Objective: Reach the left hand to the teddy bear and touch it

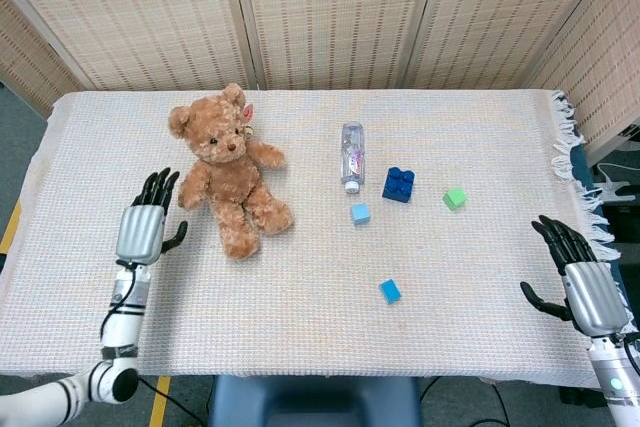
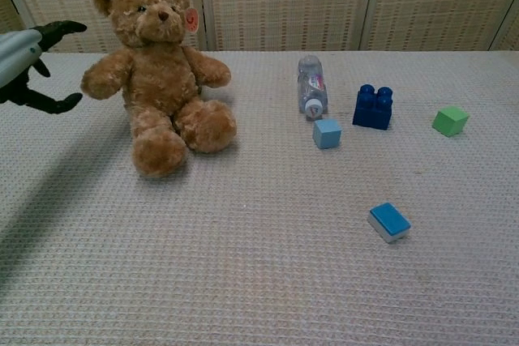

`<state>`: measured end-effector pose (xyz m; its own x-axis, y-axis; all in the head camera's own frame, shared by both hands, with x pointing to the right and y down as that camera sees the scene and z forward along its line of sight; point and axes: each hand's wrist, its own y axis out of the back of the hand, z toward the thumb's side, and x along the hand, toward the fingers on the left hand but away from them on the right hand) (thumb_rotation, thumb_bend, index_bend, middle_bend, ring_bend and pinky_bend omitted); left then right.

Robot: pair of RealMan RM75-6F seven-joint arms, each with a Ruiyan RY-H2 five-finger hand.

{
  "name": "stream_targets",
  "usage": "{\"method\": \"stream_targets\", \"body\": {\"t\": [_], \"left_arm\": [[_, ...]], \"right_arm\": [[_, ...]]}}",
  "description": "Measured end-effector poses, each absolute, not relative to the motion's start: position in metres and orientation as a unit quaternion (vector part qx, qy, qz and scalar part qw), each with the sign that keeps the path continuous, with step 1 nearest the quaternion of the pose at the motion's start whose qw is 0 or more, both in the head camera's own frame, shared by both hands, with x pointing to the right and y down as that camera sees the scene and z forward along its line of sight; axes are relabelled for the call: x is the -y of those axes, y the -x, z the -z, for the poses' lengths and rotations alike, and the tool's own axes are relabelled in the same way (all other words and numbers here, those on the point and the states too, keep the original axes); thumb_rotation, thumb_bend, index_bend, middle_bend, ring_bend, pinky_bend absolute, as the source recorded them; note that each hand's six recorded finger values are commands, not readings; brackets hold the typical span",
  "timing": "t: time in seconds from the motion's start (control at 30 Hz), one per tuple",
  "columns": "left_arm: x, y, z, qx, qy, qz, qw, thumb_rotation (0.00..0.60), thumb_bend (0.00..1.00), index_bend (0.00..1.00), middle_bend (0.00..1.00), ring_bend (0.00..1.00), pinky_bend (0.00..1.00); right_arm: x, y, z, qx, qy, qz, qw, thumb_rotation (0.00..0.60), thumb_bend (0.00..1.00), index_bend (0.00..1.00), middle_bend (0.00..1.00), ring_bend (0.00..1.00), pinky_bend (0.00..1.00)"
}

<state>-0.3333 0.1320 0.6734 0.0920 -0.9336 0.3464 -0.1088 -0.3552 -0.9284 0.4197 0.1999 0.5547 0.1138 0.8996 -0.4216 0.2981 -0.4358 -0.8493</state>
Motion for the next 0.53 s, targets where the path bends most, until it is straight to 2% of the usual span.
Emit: {"method": "stream_targets", "body": {"t": [0.17,0.27,0.53], "left_arm": [[-0.18,0.394,-0.658,-0.336,0.614,0.573,0.427,0.6,0.35,0.0,0.0,0.0,0.3],[-0.2,0.413,-0.651,-0.317,0.609,0.578,0.44,0.6,0.36,0.0,0.0,0.0,0.28],[-0.225,0.439,-0.638,-0.331,0.602,0.58,0.438,0.6,0.35,0.0,0.0,0.0,0.28]], "right_arm": [[-0.202,-0.418,-0.556,0.436,0.682,-0.503,0.304,0.6,0.2,0.07,0.02,0.0,0.09],[-0.203,-0.417,-0.554,0.436,0.68,-0.502,0.309,0.6,0.2,0.07,0.02,0.0,0.09],[-0.211,-0.414,-0.551,0.436,0.676,-0.5,0.322,0.6,0.2,0.07,0.02,0.0,0.09]]}}
